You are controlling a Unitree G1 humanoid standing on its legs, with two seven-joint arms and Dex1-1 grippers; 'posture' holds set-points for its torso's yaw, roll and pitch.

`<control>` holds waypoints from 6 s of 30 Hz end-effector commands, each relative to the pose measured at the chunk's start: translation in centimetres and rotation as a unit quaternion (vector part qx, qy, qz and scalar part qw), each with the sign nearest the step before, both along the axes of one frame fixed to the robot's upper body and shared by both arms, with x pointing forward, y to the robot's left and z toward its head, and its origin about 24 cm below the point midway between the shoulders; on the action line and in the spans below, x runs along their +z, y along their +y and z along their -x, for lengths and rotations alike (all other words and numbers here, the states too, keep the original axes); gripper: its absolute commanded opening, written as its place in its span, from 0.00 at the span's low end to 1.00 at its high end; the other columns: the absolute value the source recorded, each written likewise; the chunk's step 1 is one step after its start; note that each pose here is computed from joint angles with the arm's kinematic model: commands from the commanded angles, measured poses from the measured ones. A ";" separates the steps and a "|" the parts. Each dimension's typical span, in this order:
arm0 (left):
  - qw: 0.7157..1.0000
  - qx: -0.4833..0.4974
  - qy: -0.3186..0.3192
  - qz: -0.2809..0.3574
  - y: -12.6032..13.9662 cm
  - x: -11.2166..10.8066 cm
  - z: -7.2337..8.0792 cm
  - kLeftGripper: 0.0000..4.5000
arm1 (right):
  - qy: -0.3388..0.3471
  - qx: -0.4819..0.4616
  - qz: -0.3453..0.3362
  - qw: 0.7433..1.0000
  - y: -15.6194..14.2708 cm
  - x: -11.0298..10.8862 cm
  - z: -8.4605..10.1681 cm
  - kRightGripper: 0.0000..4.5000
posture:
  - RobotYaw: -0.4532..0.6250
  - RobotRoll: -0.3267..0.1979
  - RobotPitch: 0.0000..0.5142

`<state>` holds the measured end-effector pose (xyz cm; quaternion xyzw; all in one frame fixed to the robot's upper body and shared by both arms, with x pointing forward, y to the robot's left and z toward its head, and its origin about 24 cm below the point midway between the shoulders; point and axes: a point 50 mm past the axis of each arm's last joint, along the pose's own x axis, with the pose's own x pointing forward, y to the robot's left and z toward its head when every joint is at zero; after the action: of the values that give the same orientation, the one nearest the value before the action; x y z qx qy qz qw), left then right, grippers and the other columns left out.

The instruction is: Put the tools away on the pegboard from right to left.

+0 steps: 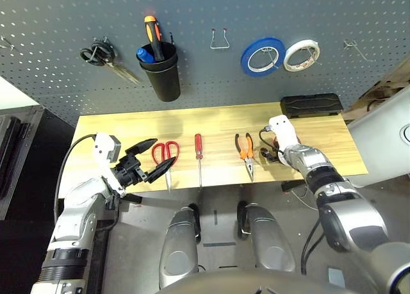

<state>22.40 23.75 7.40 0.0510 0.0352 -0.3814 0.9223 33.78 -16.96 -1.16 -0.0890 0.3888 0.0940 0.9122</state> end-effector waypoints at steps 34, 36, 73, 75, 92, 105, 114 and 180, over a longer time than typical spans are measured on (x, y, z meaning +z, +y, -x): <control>0.998 -0.020 -0.043 0.038 2.3 7.4 -2.4 1.00 | -0.318 -0.044 0.103 0.941 -5.2 12.0 3.9 0.01 | 0.41 0.62 0.01; 0.998 -0.018 -0.055 0.037 2.4 8.1 -2.7 1.00 | -0.337 -0.052 0.114 0.933 -5.9 12.8 3.5 0.01 | 0.41 0.62 0.01; 0.996 -0.055 -0.053 0.048 -1.3 9.7 -2.8 1.00 | -0.316 -0.026 0.085 0.945 -10.5 13.2 -3.0 0.69 | 0.47 0.62 0.08; 0.996 -0.058 -0.052 0.045 -1.3 9.8 -2.7 1.00 | -0.324 -0.013 0.076 0.943 -10.2 13.9 -2.2 0.86 | 0.46 0.62 0.09; 0.996 -0.076 0.031 0.020 -1.8 6.5 -2.0 1.00 | -0.042 0.018 -0.005 0.999 -2.6 10.8 6.1 0.99 | 0.40 0.62 0.37; 0.989 -0.088 0.115 -0.006 -2.1 3.2 1.3 1.00 | 0.082 -0.028 -0.045 0.995 3.0 5.8 4.4 0.99 | 0.46 0.62 0.49; 0.989 -0.068 0.128 -0.011 -1.4 1.9 2.3 1.00 | 0.084 -0.032 -0.038 0.995 5.8 3.3 3.5 0.99 | 0.48 0.62 0.47; 0.998 -0.022 -0.059 0.008 3.1 16.4 -1.8 1.00 | -0.499 0.275 -0.168 0.804 6.0 24.4 0.5 0.47 | 0.47 0.62 0.12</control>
<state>24.09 26.73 24.04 0.0674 -0.0342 -0.3955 0.9154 32.84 -10.75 22.72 -0.0573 -0.1517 0.3718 0.9141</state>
